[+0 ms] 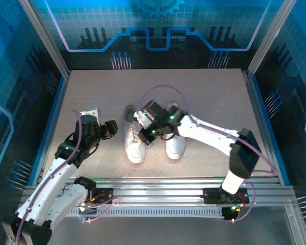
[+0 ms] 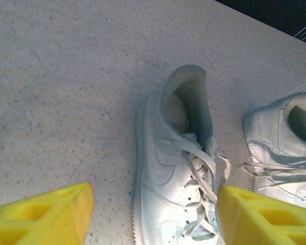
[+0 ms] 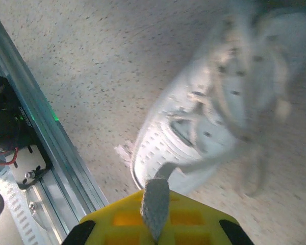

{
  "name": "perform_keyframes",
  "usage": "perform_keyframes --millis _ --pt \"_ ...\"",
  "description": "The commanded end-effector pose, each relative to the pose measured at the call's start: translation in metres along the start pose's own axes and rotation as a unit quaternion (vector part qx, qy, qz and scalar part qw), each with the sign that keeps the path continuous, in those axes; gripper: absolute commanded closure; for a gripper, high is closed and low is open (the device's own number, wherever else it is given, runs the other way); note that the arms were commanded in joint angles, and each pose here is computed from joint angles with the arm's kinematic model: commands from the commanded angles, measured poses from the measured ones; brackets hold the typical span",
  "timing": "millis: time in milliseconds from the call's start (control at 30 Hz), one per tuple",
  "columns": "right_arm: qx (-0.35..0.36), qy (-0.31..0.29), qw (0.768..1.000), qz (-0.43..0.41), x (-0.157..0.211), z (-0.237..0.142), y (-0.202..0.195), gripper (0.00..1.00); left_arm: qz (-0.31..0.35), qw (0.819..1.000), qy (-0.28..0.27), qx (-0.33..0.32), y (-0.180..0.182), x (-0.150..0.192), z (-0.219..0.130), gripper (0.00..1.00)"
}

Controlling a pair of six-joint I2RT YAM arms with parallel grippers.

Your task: Tie the shoes

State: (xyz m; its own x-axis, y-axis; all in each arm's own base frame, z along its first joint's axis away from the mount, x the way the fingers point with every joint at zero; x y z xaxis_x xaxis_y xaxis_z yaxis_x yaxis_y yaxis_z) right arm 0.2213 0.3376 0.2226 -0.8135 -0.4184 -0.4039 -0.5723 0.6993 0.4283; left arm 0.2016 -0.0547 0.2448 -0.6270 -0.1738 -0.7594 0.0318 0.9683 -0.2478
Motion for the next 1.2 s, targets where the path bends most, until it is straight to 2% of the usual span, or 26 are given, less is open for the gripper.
perform_keyframes --millis 0,100,233,333,400,567,767,1167 --pt "-0.044 0.000 0.999 0.006 -0.013 0.025 0.026 1.00 -0.022 0.996 0.081 0.014 0.003 0.022 0.003 0.33" --pt "-0.051 0.001 0.999 0.003 -0.022 0.048 0.036 1.00 -0.050 0.993 0.102 -0.010 0.009 0.028 0.008 0.32" --pt "-0.054 0.004 0.999 0.002 -0.031 0.055 0.041 0.82 -0.068 0.993 0.096 -0.025 0.015 0.027 0.008 0.31" --pt "-0.043 -0.010 0.999 -0.010 -0.038 0.038 0.041 0.67 -0.070 0.993 0.094 -0.032 0.020 0.025 0.005 0.31" --pt "-0.035 -0.019 0.999 -0.014 -0.044 0.023 0.036 0.63 -0.075 0.992 0.098 -0.033 0.024 0.025 0.005 0.31" --pt "0.027 -0.038 0.998 -0.039 -0.062 0.004 0.011 0.63 -0.109 0.988 0.112 -0.001 0.028 0.028 0.015 0.32" --pt "0.111 -0.008 0.990 -0.088 -0.070 0.019 -0.005 0.72 -0.122 0.984 0.130 0.009 0.030 0.033 0.026 0.32" --pt "0.150 0.023 0.980 -0.127 -0.068 0.052 -0.011 0.67 -0.130 0.980 0.152 0.023 0.030 0.035 0.038 0.33"
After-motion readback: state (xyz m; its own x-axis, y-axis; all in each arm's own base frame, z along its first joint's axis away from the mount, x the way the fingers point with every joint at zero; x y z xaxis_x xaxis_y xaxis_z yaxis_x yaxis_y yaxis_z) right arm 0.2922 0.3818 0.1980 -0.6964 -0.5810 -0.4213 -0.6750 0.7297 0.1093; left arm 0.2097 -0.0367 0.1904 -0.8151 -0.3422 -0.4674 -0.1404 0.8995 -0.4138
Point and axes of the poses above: each hand's point on the last joint's axis, 136 mm out from that joint toward the fingers, its own z axis out along the fingers, its own y axis along the line the jaws close on, x = y × z, the point moved 8 cm from there along -z, back along the fingers, and after that the axes turned 12 degrees about z, right-handed, at the moved point
